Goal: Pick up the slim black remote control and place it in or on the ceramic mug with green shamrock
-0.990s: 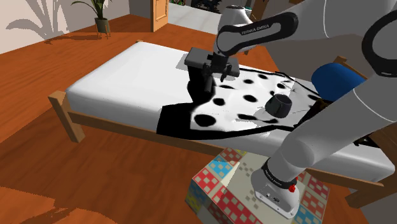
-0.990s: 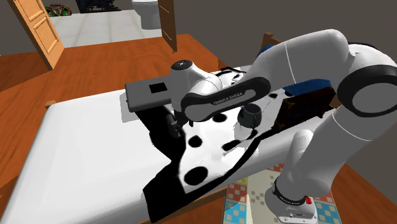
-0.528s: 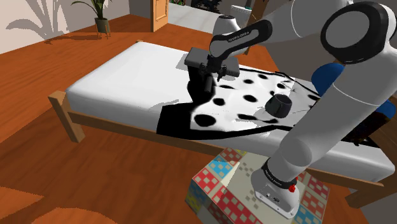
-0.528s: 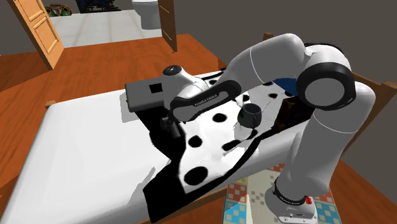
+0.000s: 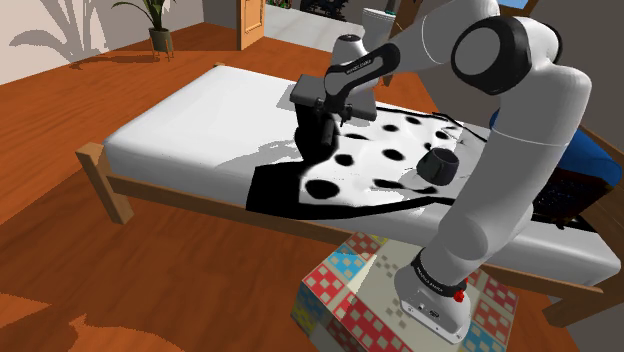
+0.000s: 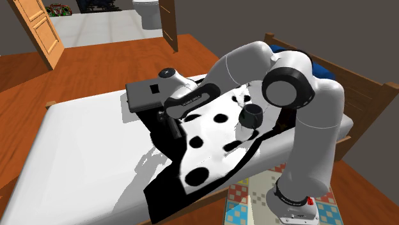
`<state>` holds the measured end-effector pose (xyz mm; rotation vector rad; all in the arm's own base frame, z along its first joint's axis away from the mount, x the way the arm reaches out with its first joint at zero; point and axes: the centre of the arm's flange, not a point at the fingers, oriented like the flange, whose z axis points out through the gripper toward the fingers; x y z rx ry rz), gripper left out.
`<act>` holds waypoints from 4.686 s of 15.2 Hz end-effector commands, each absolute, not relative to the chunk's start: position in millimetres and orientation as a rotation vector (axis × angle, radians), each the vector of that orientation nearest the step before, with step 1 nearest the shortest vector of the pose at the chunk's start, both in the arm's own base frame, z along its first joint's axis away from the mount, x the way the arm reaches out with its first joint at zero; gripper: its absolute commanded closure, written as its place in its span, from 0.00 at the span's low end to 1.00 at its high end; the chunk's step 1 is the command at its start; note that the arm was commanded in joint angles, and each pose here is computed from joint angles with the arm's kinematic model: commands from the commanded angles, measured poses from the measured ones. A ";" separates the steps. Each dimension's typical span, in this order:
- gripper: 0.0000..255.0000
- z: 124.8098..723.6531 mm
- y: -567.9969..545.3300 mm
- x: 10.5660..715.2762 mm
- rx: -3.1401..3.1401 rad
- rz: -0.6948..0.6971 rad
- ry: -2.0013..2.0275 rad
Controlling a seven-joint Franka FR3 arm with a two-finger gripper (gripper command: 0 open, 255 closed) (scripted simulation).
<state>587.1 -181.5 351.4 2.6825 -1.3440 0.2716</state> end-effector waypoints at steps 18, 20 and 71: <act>1.00 308.1 -194.4 594.5 2.665 0.279 -1.369; 1.00 308.7 -195.0 595.1 2.666 0.279 -1.369; 1.00 476.0 -247.2 431.4 2.666 0.279 -1.369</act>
